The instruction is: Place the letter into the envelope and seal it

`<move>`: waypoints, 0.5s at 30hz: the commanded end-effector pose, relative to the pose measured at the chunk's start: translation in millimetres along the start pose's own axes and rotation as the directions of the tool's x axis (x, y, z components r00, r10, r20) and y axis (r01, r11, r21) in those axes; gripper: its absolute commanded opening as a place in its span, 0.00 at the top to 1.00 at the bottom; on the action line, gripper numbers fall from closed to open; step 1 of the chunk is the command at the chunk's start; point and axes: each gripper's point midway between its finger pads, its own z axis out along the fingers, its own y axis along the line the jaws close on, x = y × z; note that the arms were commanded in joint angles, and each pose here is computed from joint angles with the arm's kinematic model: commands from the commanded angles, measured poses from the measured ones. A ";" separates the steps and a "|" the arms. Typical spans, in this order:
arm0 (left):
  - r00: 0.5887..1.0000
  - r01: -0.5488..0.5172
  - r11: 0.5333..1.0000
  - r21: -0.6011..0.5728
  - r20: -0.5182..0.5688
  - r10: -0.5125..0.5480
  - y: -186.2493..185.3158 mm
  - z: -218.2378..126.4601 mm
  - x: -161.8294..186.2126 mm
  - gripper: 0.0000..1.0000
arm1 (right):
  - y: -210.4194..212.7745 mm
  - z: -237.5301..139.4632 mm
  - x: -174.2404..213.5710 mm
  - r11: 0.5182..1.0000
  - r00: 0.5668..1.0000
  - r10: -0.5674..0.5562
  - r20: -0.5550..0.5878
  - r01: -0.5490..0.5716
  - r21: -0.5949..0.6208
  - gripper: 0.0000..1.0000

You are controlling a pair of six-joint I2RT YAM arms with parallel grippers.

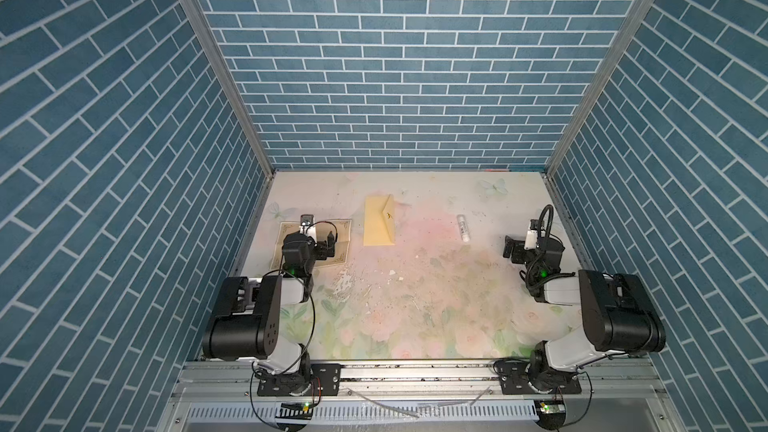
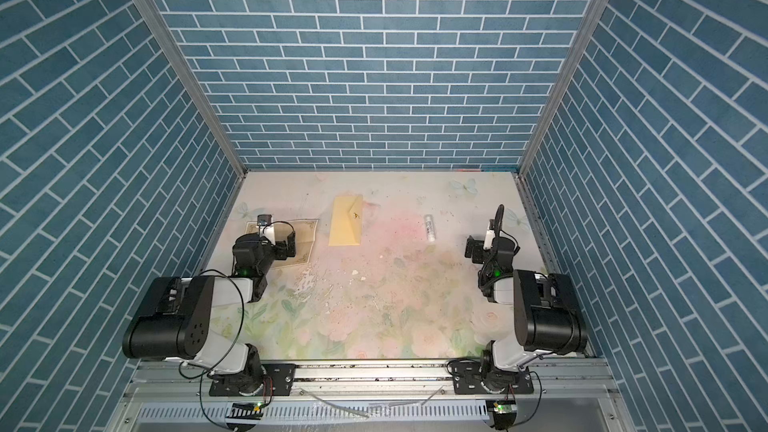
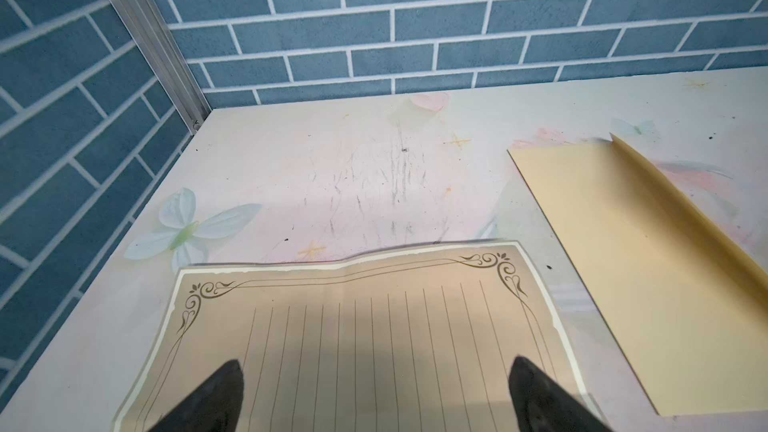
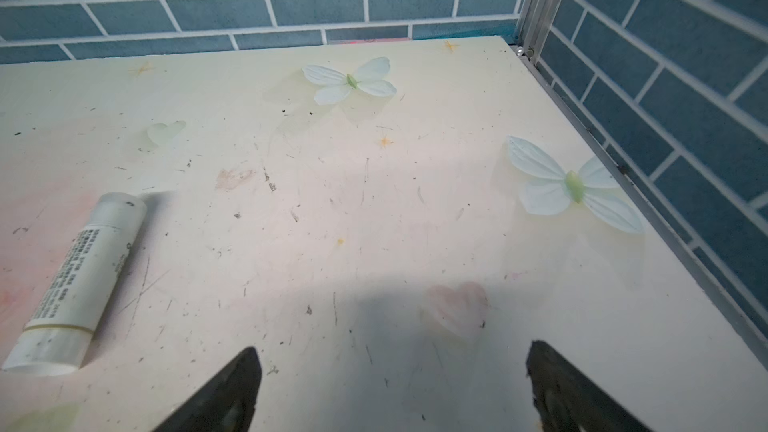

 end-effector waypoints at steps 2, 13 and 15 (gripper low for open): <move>1.000 0.004 1.000 0.005 -0.001 -0.004 0.0 -0.3 -0.5 0.00 | -1.2 3.8 -17.0 1.000 0.999 -0.006 0.043 0.006 -0.001 0.01; 1.000 0.004 1.000 0.006 -0.001 -0.004 -0.2 -0.3 -0.7 0.00 | -3.3 4.4 -17.0 1.000 0.999 0.002 0.039 -0.003 0.008 0.01; 1.000 0.003 1.000 0.003 -0.006 -0.003 0.3 0.6 -0.4 0.00 | -3.5 4.7 -17.3 1.000 0.999 0.003 0.039 -0.004 0.009 0.01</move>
